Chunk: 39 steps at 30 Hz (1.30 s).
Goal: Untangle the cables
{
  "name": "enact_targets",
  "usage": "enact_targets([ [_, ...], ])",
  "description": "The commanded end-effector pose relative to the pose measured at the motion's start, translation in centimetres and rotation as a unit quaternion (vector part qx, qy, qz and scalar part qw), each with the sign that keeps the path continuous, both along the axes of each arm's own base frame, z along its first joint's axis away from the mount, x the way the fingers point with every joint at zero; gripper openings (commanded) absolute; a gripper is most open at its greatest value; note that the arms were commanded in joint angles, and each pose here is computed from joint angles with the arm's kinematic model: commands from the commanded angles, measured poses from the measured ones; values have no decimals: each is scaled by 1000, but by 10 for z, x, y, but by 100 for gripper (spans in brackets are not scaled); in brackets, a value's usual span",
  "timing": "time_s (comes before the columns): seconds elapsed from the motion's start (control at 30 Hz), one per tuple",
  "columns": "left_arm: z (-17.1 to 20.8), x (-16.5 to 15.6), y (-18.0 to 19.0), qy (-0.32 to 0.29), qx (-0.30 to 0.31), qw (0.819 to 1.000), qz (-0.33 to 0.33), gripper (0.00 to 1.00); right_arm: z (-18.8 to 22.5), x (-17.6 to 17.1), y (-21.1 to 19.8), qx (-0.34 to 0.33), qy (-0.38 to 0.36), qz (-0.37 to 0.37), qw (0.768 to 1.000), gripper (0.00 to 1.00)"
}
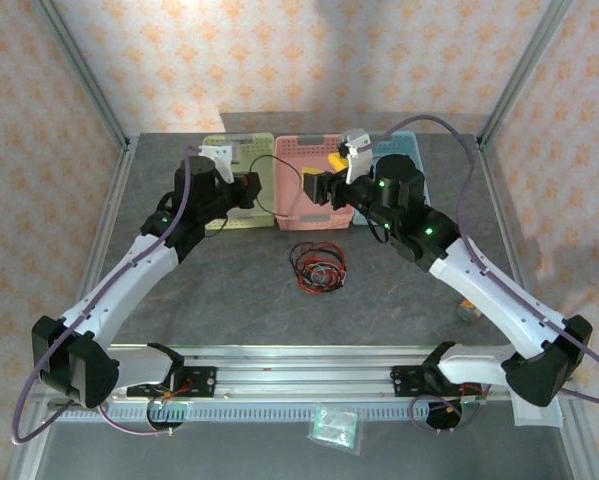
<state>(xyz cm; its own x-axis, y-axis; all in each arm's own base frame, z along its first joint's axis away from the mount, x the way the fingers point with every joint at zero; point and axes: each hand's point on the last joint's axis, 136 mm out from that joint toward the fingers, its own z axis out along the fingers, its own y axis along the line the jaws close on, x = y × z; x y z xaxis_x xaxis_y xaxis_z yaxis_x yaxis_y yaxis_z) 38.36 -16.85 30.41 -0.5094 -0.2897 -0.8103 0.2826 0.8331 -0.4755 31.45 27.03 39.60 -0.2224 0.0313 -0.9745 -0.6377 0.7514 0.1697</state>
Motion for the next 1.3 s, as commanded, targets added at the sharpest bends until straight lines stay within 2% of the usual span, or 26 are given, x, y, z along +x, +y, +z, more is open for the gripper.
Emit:
enact_targets([
  [0.0,25,16,23,-25,23,998,48,0,-5,12,-19,-3,0,-62,998,78],
  [0.2,38,46,61,-25,106,986,129,0,-36,21,-23,-27,34,-89,995,100],
  [0.37,32,75,85,-13,156,971,178,0,-57,23,-17,-41,61,-83,994,100],
  [0.67,10,117,100,2,183,962,203,0,-79,21,-19,-42,87,-89,991,100],
  [0.8,-15,132,101,20,192,959,205,0,-90,19,-20,-36,101,-90,990,100],
  [1.07,-102,162,109,92,223,945,222,0,-124,9,-26,-23,153,-98,983,100],
  [1.2,-149,169,118,151,230,932,235,0,-134,7,-35,-20,164,-117,979,100],
  [1.27,-171,171,118,180,220,932,225,0,-135,7,-40,-12,168,-134,977,100],
])
